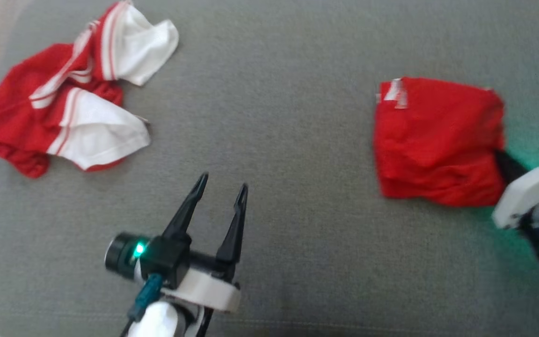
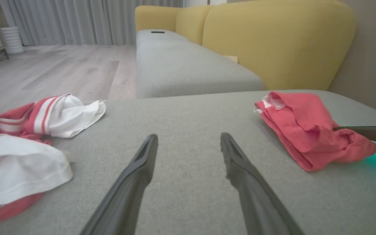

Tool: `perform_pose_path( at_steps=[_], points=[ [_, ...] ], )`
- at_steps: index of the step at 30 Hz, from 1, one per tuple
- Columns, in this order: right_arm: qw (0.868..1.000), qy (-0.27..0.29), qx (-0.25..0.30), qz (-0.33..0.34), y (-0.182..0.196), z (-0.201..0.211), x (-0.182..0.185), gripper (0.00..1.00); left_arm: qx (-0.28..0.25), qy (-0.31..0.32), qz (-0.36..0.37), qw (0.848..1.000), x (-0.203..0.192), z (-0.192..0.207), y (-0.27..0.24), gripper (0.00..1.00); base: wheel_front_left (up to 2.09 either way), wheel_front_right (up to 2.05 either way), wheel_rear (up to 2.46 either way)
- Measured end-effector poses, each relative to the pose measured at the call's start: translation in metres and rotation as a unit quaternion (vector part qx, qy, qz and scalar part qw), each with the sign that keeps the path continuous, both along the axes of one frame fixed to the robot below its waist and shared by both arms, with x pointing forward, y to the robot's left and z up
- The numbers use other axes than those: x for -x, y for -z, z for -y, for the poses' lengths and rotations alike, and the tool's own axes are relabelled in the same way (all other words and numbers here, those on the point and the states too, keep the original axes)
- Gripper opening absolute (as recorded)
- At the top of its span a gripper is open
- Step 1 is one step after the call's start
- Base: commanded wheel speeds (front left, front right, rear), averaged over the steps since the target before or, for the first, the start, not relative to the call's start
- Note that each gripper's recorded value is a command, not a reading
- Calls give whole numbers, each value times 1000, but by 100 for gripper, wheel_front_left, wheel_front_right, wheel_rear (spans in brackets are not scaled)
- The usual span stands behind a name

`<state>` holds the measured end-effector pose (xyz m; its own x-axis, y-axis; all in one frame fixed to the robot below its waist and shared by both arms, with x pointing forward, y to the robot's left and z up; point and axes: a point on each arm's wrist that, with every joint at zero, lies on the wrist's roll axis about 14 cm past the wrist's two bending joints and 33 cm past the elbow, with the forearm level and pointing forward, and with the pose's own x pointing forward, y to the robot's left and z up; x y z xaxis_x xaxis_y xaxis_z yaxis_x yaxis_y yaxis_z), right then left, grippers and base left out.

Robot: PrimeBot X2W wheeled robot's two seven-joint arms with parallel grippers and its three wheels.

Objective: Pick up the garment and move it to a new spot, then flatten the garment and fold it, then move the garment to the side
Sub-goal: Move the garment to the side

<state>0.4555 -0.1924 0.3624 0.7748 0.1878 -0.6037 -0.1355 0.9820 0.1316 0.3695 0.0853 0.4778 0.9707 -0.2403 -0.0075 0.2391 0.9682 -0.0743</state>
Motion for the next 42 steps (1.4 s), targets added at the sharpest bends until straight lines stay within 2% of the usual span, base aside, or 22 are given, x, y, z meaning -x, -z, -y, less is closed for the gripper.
perform_pose_path(
  at_steps=[6, 13, 20, 30, 31, 32, 33, 37, 42],
  points=[
    [996, 29, 78, 25, -14, 76, -14, 0, 16, 44, 37, 998, -35, 27, -17, 100, 0, 0, 0],
    [982, 73, 166, 51, -36, 158, -31, 0, 43, 97, 80, 991, -76, 62, -30, 100, 0, 0, 0],
    [968, 117, 214, 59, -44, 210, -42, 0, 67, 140, 88, 984, -102, 89, -19, 100, 0, 0, 0],
    [947, 157, 270, 75, -62, 254, -41, 0, 78, 171, 78, 979, -113, 108, 1, 100, 0, 0, 0],
    [944, 160, 277, 78, -66, 257, -42, 28, 78, 171, 76, 979, -113, 108, 3, 100, 0, 0, 0],
    [942, 163, 283, 83, -70, 260, -44, 50, 78, 171, 76, 979, -113, 108, 3, 100, 0, 0, 0],
    [939, 165, 287, 87, -73, 261, -47, 100, 77, 171, 76, 979, -113, 107, 3, 100, 0, 0, 0],
    [936, 158, 295, 113, -83, 250, -57, 100, 70, 167, 81, 980, -112, 104, -2, 100, 0, 0, 0],
    [955, 123, 236, 129, -67, 192, -61, 100, 69, 133, 85, 985, -111, 88, -17, 100, 0, 0, 0]
  ],
)
